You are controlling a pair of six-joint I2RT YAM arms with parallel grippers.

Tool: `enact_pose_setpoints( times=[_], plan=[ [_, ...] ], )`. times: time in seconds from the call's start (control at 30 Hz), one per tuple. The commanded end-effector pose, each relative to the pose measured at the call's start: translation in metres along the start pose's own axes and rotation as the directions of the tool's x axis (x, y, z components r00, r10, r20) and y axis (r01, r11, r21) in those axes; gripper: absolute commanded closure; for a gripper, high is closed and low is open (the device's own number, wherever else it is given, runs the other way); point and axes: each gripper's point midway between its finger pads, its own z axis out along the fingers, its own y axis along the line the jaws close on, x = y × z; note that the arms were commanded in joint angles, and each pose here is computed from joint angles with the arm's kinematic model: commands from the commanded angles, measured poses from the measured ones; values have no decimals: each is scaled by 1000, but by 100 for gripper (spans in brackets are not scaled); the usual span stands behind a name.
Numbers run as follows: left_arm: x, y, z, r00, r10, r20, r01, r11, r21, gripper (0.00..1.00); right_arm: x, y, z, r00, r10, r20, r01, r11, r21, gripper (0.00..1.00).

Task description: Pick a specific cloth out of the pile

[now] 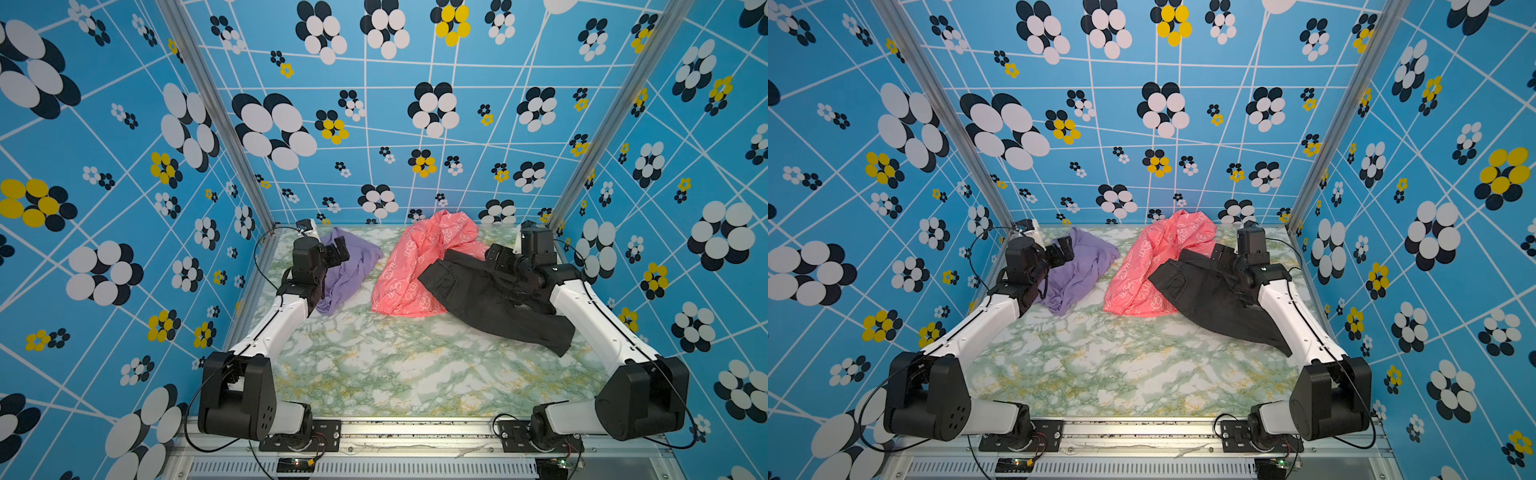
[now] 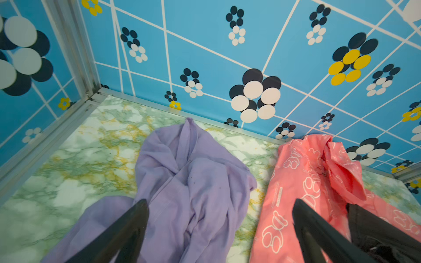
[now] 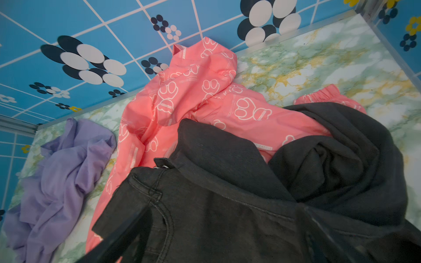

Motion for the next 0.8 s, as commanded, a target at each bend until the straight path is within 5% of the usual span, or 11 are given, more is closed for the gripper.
enact_pose_setpoints(
  times=[0.0, 0.33, 0.47, 0.77],
  plan=[
    [19, 27, -8, 995, 98, 27, -95, 991, -93, 1, -2, -24, 0, 994, -101, 45, 95, 989, 112, 1],
    [81, 88, -36, 987, 156, -41, -161, 953, -257, 1, 35, -63, 29, 971, -229, 65, 205, 944, 257, 1],
    [96, 96, -39, 974, 217, -63, -226, 940, -256, 1, 51, -69, 43, 961, -269, 59, 245, 934, 258, 1],
    [100, 109, -41, 983, 182, 36, -168, 954, -249, 1, 70, -64, 61, 928, -340, 151, 309, 931, 195, 1]
  ],
)
